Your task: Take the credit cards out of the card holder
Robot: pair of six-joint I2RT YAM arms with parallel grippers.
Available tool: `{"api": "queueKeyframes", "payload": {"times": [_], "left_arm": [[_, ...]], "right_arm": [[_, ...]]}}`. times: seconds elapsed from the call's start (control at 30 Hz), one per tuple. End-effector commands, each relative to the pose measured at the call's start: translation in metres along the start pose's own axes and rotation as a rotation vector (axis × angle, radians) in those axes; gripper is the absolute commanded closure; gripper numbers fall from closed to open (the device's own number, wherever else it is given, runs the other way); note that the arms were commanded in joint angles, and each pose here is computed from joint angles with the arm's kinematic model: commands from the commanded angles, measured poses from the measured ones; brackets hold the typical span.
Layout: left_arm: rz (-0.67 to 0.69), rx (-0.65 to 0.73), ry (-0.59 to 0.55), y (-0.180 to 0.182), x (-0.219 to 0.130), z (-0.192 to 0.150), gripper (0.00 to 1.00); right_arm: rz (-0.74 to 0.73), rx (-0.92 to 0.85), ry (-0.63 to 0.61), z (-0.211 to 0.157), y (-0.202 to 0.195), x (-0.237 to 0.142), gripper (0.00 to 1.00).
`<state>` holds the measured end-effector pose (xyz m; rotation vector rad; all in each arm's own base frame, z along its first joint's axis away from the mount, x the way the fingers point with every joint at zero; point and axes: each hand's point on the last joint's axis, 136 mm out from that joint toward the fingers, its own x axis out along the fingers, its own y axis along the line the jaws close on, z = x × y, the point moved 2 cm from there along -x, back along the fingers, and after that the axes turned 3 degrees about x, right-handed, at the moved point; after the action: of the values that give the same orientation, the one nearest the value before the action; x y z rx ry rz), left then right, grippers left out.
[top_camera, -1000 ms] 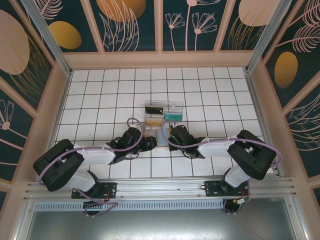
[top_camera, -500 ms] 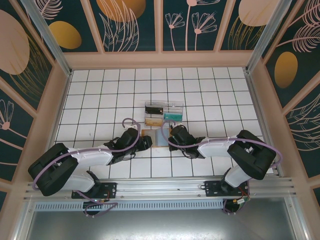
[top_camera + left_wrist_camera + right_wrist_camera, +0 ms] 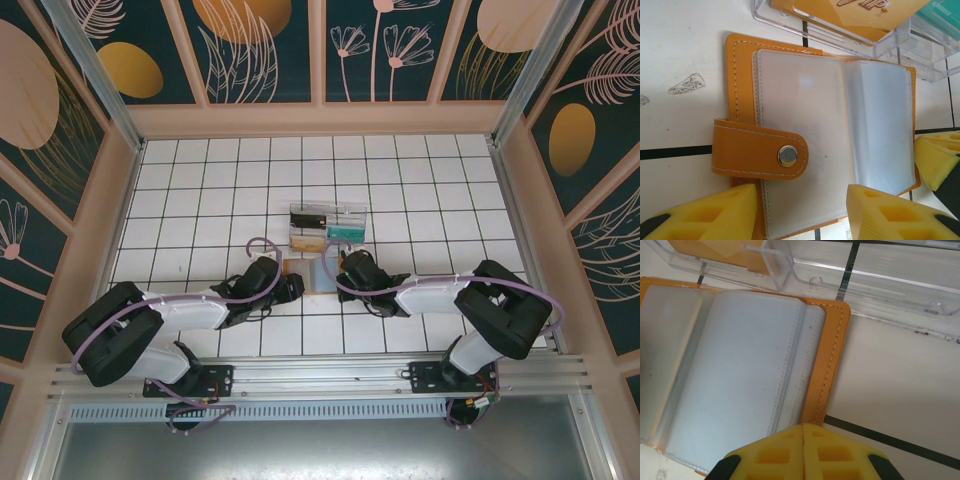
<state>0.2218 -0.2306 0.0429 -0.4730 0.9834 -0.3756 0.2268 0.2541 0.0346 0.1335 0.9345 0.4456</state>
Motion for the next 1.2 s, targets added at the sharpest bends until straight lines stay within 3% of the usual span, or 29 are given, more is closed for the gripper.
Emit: {"api": "queueKeyframes", "payload": {"times": [0.0, 0.37, 0.67, 0.83, 1.17], "left_arm": [[-0.059, 0.009, 0.015, -0.014, 0.003, 0.0, 0.49], [-0.075, 0.02, 0.025, -0.017, 0.003, -0.001, 0.5], [-0.036, -0.001, -0.058, -0.014, -0.011, 0.014, 0.5], [-0.056, 0.009, -0.04, -0.018, -0.009, 0.012, 0.5], [0.065, -0.008, -0.064, 0.004, -0.01, 0.013, 0.5]], "right_arm": [[-0.022, -0.01, 0.071, -0.018, -0.003, 0.005, 0.92], [-0.023, -0.01, 0.079, -0.021, -0.003, 0.006, 0.92], [-0.021, -0.008, 0.075, -0.02, -0.002, 0.006, 0.92], [-0.022, -0.009, 0.078, -0.021, -0.002, 0.007, 0.92], [-0.022, -0.01, 0.076, -0.021, -0.002, 0.006, 0.91]]}}
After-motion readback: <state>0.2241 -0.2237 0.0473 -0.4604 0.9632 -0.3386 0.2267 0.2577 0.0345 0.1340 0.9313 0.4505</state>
